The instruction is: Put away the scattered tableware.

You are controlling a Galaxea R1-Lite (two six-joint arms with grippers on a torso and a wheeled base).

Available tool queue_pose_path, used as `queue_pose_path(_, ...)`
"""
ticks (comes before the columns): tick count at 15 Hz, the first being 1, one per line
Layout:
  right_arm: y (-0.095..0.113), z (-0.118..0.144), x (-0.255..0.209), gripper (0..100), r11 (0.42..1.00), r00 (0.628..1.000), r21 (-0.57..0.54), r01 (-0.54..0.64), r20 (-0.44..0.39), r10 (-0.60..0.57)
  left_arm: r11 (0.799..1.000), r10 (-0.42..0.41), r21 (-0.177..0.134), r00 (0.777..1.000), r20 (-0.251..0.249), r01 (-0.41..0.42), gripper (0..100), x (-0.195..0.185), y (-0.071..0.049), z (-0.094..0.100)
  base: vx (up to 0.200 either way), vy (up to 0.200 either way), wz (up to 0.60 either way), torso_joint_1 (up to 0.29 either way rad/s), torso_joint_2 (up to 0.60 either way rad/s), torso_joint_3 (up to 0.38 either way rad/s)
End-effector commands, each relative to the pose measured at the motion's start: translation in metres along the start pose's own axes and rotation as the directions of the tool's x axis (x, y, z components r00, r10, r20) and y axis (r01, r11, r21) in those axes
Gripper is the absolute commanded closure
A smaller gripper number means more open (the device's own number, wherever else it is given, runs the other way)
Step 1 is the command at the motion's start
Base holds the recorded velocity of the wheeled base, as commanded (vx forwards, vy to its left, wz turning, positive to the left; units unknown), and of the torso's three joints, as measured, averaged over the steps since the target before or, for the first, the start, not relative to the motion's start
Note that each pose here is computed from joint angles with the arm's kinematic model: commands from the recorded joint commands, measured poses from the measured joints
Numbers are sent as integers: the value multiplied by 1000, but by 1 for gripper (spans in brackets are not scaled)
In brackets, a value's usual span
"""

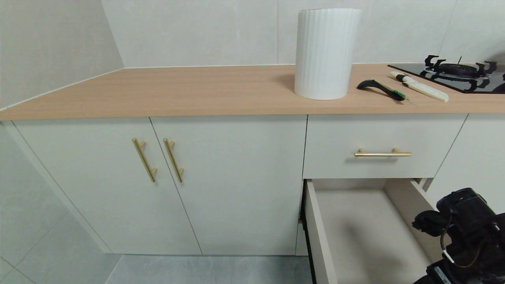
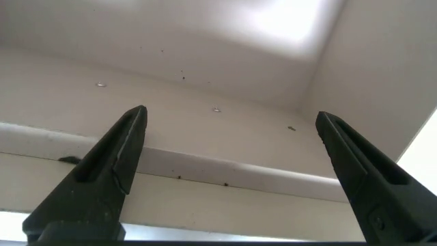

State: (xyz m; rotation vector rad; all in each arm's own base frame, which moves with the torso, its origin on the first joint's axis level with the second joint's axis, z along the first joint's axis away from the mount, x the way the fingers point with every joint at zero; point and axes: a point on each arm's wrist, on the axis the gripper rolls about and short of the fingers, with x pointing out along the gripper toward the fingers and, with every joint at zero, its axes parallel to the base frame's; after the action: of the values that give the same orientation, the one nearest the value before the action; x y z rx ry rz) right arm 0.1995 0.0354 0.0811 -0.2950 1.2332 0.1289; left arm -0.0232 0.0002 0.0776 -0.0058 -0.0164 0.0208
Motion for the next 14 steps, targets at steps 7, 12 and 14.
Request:
queue_pose_path(7, 9, -10, -6, 0, 997, 997, -77, -20, -77, 14, 1000, 1, 0, 1000, -1, -1, 0, 0, 0, 0, 0, 0, 0, 0, 0, 0)
queue_pose_path(12, 8, -9, -13, 0, 997, 999, -80, -17, -48, 14, 1000, 1, 0, 1000, -1, -1, 0, 0, 0, 0, 0, 0, 0, 0, 0, 0)
queue_pose_path(14, 4, 3, -37, 0, 999, 994, -23, -46, 95, 48, 1000, 1, 0, 1000, -1, -1, 0, 0, 0, 0, 0, 0, 0, 0, 0, 0)
